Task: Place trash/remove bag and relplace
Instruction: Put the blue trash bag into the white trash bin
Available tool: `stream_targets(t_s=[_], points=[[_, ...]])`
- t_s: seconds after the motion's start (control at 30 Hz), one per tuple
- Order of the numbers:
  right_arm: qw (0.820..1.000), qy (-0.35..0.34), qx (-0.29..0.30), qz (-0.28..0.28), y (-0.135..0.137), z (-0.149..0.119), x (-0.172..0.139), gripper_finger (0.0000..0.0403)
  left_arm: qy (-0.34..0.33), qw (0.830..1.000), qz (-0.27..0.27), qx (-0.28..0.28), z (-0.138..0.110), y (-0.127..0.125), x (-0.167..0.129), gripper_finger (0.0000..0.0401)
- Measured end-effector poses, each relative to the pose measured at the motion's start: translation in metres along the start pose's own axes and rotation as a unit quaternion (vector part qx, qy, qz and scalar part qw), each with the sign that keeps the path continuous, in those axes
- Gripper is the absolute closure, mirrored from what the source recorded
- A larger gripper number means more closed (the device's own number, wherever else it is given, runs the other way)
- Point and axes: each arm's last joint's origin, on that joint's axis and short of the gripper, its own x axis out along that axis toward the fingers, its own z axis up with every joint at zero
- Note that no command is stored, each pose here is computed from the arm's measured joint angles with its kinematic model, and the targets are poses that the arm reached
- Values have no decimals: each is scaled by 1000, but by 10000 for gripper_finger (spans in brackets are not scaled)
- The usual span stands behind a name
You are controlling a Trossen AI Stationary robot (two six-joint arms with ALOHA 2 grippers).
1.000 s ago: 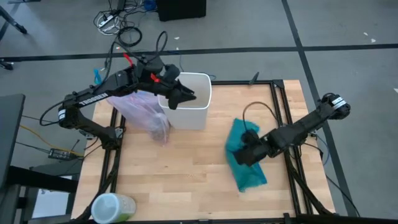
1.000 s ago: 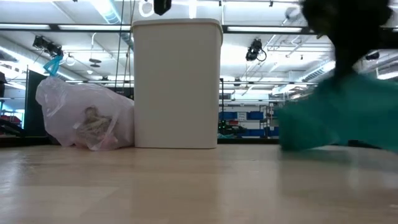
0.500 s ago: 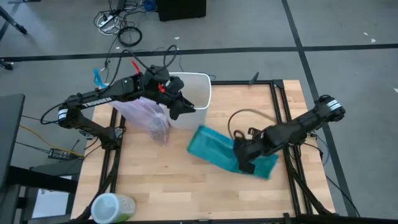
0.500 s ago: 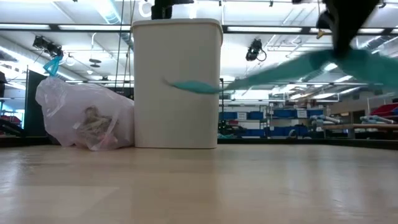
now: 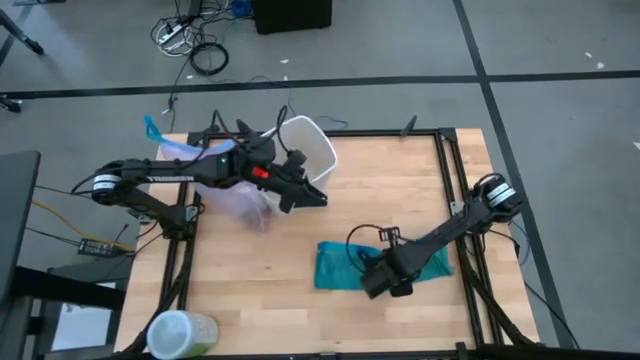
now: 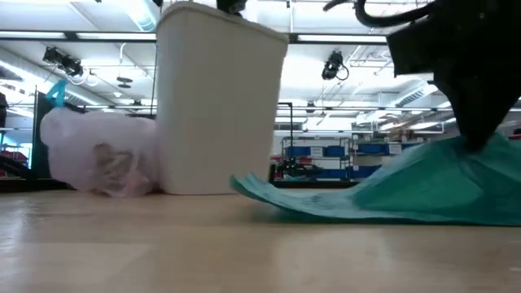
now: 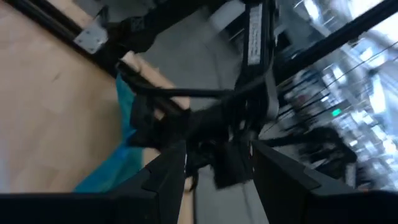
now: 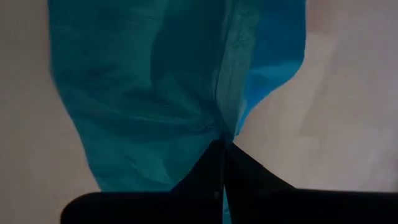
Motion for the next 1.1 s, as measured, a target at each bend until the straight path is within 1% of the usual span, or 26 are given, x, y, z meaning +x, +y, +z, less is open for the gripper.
stream_targets(t_s=[0.1,0.17,0.2,0.27,0.37,0.43,0.5,0.53,0.6,0.63,0.67,0.73,0.77,0.8,0.87,0.9,0.93,0.97,1.03,1.07,1.1], points=[[997,12,-50,-52,10,1,-7,403,5,1000,-23,-8,-2,0,1,216],[995,8,-69,-78,14,-2,-14,403,8,999,-52,-3,0,-2,3,216],[995,3,-70,-78,15,-2,-16,403,10,997,-72,5,2,-7,2,217],[996,-2,-58,-73,16,-4,-20,403,-10,992,-121,37,14,-23,-2,225],[998,-7,-22,-63,15,-5,-23,403,-51,982,-165,80,29,-44,-10,237],[998,-6,-6,-59,15,-5,-23,403,-68,979,-170,89,39,-48,-14,242],[998,-9,9,-58,16,-4,-23,403,-83,978,-162,99,50,-49,-20,244],[998,-13,15,-56,16,-4,-23,403,-94,976,-156,115,56,-52,-26,244],[998,-23,29,-51,18,-2,-23,403,-119,974,-126,149,66,-58,-38,245],[998,-27,35,-50,18,-1,-23,403,-134,971,-100,169,72,-60,-44,247],[998,-32,39,-47,18,0,-23,403,-140,970,-64,186,76,-60,-49,252],[997,-42,45,-41,20,2,-23,403,-148,965,29,216,86,-59,-61,270],[997,-47,48,-39,21,3,-23,403,-150,958,88,228,91,-58,-68,284],[997,-51,49,-37,21,4,-23,403,-149,948,150,237,95,-57,-76,300],[996,-59,52,-32,22,6,-23,403,-151,919,275,240,101,-61,-94,339],[996,-61,53,-31,22,6,-23,403,-150,899,335,239,102,-63,-104,361],[996,-62,53,-31,22,6,-23,403,-147,875,393,241,103,-66,-114,380],[996,-63,54,-30,22,6,-23,403,-142,847,451,241,102,-68,-122,390],[996,-64,54,-32,22,6,-23,403,-129,784,563,229,98,-70,-138,393],[996,-65,55,-31,23,7,-23,403,-118,754,606,223,95,-70,-144,394],[996,-68,55,-32,23,7,-23,403,-107,730,642,210,92,-69,-151,396]])
